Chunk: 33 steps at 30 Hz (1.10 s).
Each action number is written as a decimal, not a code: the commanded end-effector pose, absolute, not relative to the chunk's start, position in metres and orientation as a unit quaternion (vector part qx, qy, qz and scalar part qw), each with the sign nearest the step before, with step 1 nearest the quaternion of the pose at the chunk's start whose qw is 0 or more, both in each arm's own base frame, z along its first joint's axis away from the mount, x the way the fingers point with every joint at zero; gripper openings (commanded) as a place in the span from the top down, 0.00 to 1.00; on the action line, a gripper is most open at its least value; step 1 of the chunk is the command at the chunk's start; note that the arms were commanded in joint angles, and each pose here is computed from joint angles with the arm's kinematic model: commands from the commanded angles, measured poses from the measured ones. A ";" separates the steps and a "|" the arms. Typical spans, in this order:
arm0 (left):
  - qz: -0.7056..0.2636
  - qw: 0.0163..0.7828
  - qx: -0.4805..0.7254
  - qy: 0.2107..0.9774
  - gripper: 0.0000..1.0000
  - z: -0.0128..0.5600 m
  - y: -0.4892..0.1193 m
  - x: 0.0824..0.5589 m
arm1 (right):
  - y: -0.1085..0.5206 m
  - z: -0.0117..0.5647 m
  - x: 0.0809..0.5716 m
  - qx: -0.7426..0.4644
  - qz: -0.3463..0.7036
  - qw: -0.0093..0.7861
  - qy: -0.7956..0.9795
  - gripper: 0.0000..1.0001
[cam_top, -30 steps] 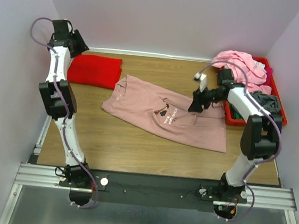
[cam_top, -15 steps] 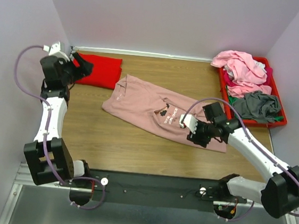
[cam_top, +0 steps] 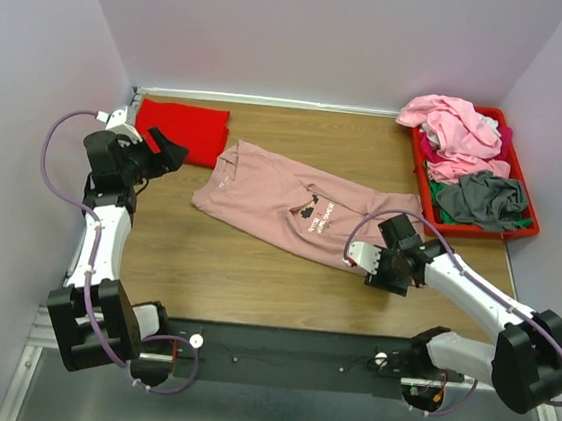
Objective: Fold and stack the t-shirts
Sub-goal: Fold the tshirt
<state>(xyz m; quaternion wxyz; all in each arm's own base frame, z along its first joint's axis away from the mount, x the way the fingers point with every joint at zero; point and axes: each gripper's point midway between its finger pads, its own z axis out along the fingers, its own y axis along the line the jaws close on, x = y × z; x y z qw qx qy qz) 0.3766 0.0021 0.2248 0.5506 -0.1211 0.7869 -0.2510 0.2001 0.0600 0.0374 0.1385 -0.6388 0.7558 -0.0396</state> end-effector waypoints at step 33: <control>-0.289 0.523 -0.019 0.802 0.16 0.217 -0.067 0.370 | 0.053 0.031 0.198 -0.645 -0.052 0.098 0.756 0.47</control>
